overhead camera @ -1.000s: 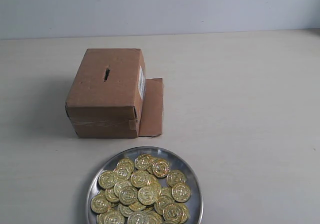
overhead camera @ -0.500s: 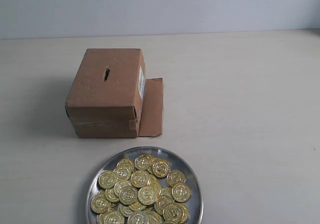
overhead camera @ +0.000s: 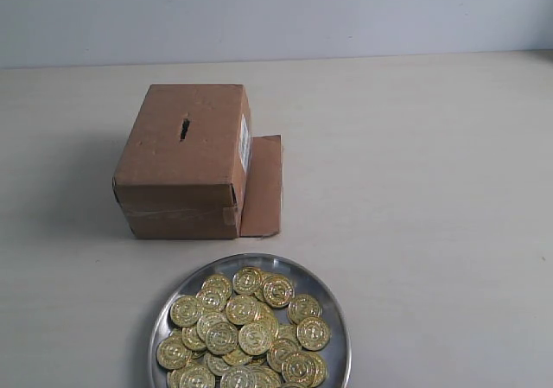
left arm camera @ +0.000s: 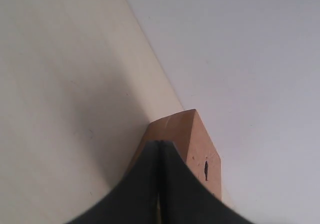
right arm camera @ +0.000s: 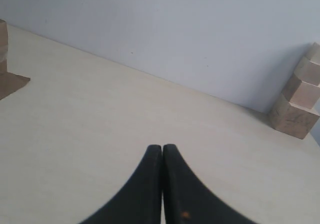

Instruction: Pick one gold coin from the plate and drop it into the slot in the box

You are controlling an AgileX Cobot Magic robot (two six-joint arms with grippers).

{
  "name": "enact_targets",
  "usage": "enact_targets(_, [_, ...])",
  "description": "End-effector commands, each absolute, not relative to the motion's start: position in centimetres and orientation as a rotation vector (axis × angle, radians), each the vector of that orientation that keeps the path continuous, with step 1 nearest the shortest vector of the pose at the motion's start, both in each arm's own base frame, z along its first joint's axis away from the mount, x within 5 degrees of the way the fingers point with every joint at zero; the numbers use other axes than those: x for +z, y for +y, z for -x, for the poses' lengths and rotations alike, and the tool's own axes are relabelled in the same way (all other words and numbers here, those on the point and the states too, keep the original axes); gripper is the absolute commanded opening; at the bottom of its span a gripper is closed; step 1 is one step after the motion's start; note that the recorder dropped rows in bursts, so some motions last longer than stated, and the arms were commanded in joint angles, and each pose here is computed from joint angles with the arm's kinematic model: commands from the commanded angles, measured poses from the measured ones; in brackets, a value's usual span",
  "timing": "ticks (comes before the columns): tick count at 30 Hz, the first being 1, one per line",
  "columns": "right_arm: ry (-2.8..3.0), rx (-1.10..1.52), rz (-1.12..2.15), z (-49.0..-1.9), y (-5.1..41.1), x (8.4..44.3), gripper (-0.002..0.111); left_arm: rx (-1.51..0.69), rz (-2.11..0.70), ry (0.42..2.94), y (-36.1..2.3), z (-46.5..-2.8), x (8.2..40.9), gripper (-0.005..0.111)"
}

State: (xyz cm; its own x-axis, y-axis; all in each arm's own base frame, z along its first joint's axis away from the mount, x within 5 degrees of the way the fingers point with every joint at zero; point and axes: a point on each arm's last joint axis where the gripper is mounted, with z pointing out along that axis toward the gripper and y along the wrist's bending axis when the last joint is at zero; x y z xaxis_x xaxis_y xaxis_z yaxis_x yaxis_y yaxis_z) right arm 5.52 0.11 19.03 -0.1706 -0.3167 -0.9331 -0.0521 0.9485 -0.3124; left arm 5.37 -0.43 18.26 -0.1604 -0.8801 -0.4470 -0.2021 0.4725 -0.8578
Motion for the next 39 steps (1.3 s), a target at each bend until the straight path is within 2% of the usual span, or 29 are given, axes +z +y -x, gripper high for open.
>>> enact_targets(1, [1.739,-0.165,0.200,-5.51,0.17,18.92,0.000,-0.795,0.942,1.643,-0.43,-5.36,18.30,0.000])
enact_targets(17, [1.743,-0.145,0.179,-5.50,0.19,18.90,0.000,-0.199,0.169,1.805,-0.41,-5.38,18.38,0.000])
enact_targets(25, [1.754,-0.113,0.145,-5.49,0.21,18.83,0.000,-0.171,0.132,1.825,-0.44,-5.34,18.23,0.000])
enact_targets(31, [1.766,-0.077,0.106,-5.47,0.22,18.74,0.000,-0.045,-0.034,1.834,-0.45,-5.32,18.16,0.000])
enact_targets(39, [1.768,-0.076,0.107,-5.47,0.23,18.72,0.000,-0.040,-0.041,1.835,-0.45,-5.32,18.15,0.000])
